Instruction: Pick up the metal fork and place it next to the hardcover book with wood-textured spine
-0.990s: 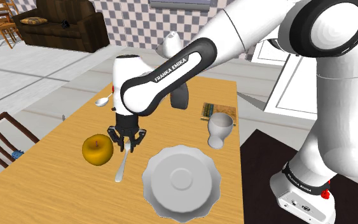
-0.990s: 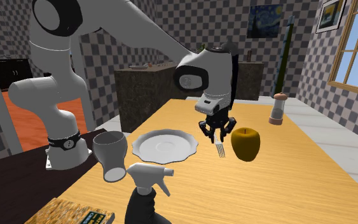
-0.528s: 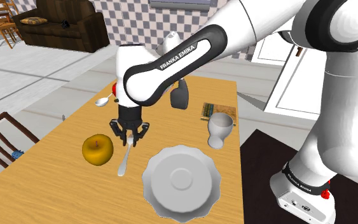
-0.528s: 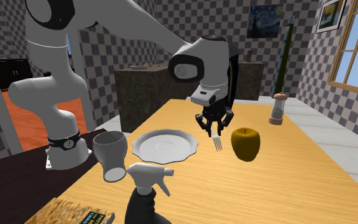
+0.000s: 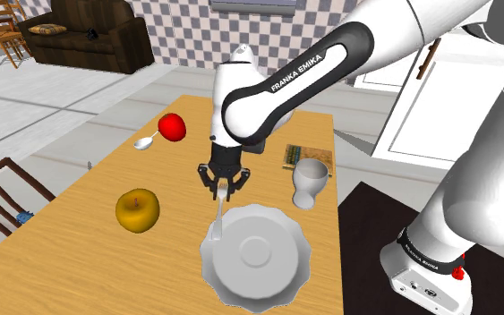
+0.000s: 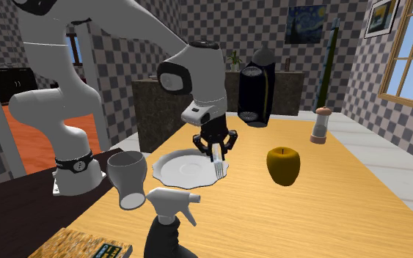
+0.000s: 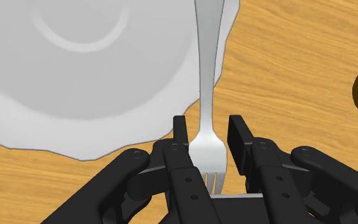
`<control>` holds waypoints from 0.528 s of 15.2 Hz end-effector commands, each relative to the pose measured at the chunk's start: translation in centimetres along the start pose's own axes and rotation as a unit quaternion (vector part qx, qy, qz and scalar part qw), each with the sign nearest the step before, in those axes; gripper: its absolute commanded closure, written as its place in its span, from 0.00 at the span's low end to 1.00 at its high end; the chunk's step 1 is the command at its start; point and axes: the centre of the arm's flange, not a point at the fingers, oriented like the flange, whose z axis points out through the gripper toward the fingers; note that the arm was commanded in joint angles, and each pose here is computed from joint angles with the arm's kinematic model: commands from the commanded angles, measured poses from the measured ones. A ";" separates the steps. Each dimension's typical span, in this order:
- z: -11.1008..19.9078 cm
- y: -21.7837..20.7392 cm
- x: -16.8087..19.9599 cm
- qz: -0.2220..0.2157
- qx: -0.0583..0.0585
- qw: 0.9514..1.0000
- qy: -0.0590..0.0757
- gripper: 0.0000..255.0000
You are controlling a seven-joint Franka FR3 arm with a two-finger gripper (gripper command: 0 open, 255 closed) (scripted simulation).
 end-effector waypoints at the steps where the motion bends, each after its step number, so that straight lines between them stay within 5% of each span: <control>1: -0.8 2.4 0.3 0.000 0.000 1.000 0.000 1.00; 8: -2.4 11.4 1.9 0.000 0.000 1.000 0.000 1.00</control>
